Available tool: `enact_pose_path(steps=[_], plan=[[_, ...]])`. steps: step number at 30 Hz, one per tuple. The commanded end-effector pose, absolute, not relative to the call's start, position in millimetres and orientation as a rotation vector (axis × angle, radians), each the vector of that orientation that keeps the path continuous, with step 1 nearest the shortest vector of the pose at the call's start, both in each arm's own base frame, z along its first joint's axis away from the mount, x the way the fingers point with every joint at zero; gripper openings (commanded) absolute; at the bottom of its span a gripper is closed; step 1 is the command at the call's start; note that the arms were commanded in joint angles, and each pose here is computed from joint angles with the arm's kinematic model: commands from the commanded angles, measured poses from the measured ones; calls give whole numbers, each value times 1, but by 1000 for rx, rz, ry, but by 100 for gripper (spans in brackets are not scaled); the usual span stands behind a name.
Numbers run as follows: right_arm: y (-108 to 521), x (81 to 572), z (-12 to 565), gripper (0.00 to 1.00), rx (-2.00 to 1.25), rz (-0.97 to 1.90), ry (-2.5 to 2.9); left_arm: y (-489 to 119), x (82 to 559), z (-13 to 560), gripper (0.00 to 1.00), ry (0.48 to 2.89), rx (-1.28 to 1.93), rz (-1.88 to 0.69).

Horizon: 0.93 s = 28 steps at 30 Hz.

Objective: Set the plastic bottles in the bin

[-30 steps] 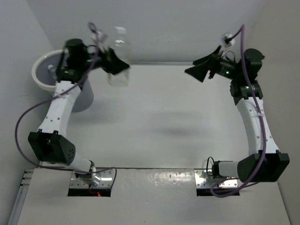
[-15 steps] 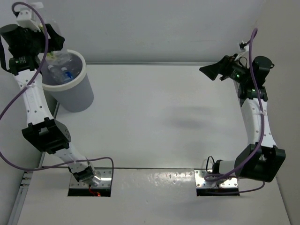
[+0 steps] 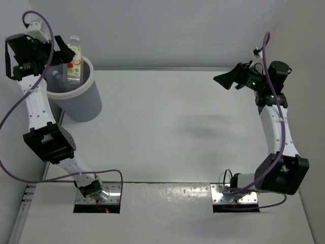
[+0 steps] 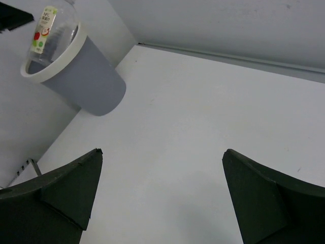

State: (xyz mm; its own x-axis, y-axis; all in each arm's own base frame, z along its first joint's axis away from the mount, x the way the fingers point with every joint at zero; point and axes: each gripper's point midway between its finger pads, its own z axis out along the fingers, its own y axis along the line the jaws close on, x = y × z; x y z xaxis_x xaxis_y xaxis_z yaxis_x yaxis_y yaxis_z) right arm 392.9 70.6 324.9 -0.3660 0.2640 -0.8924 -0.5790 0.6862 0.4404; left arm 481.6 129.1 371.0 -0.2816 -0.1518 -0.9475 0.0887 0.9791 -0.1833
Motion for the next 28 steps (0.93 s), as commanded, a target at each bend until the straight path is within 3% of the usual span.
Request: enact_pose_path(steps=[1,5,10,14,17,28], plan=[[73,389,335,100,-316,839,1694,162,463,493,100,1562,-57,23],[73,390,339,100,-314,826,1687,183,448,529,100,1471,-108,112],[57,401,335,100,-226,729,1715,114,426,569,100,1390,20,36],[52,402,332,100,-181,702,1762,-13,431,541,100,1428,298,-123],[49,402,325,100,-175,652,1815,-67,433,501,100,1498,444,-113],[35,385,304,100,-185,502,1885,-123,437,433,100,1649,543,-221]])
